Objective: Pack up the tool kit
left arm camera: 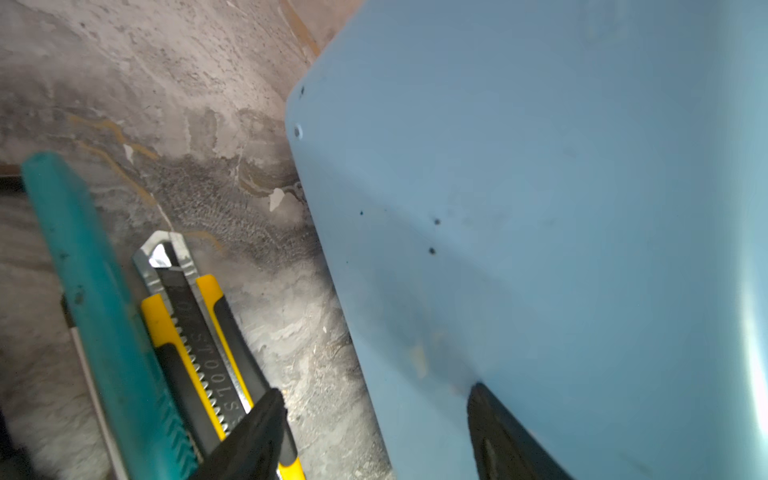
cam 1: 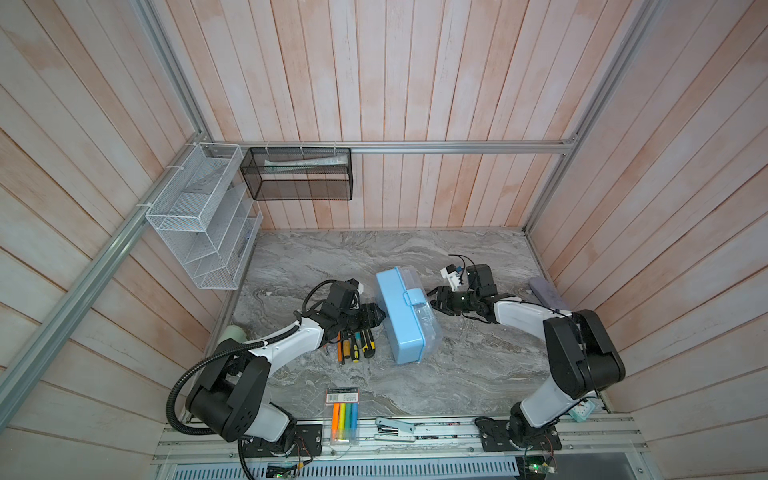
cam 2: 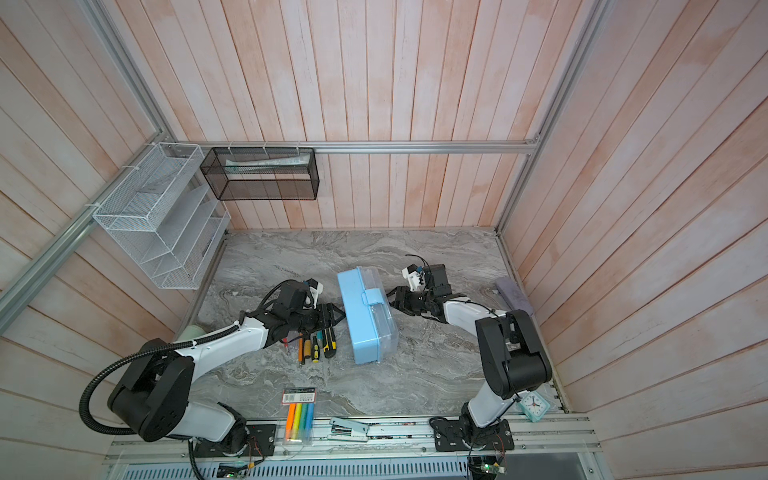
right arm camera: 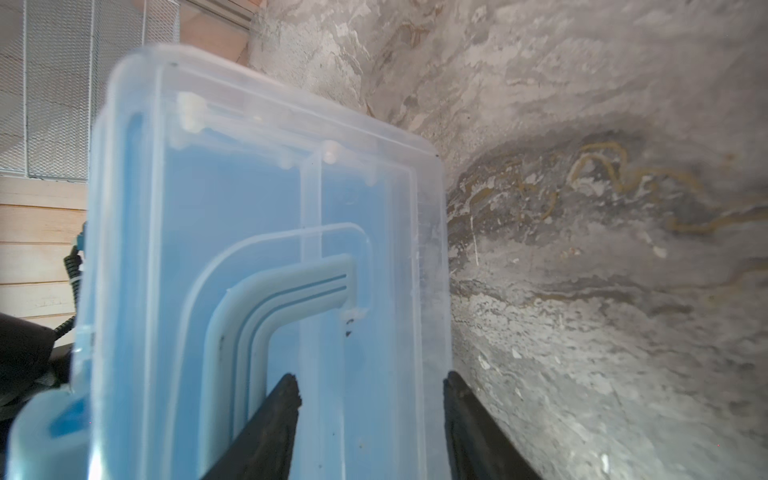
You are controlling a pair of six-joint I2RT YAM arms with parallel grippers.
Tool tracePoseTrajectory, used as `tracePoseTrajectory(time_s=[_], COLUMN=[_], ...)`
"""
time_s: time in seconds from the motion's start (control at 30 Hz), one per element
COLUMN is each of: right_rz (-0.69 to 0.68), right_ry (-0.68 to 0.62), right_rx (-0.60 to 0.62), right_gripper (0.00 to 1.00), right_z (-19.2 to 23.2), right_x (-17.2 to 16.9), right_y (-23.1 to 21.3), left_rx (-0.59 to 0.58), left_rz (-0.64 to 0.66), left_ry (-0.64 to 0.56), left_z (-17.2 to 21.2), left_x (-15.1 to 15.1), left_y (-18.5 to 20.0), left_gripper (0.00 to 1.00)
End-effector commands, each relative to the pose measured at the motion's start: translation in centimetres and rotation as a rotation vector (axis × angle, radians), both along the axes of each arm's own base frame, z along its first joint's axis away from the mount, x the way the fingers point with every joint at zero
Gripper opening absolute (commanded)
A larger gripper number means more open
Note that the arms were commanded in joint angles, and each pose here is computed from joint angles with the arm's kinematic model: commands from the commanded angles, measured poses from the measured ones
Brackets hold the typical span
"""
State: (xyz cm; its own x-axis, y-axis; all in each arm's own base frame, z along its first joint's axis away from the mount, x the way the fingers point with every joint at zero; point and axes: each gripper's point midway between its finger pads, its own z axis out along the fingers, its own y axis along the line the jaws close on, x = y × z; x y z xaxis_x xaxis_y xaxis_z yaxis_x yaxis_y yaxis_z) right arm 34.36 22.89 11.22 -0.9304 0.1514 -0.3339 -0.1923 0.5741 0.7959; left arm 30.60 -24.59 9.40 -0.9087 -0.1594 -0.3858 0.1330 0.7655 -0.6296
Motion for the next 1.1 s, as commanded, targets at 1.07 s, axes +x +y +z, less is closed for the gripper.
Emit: tracePoseTrajectory(time_s=[1.07], right_rz=[-0.217], right_ry=[-0.239], right_rx=[-0.298], right_gripper=[0.59], right_z=[9.7], right_x=[0.2], right_y=[-5.5], left_rx=[-0.096], left_rz=[-0.039], left_ry=[-0.119], left_z=[4.2], left_x=[2.7], left_y=[-3.5], left_gripper=[0.78])
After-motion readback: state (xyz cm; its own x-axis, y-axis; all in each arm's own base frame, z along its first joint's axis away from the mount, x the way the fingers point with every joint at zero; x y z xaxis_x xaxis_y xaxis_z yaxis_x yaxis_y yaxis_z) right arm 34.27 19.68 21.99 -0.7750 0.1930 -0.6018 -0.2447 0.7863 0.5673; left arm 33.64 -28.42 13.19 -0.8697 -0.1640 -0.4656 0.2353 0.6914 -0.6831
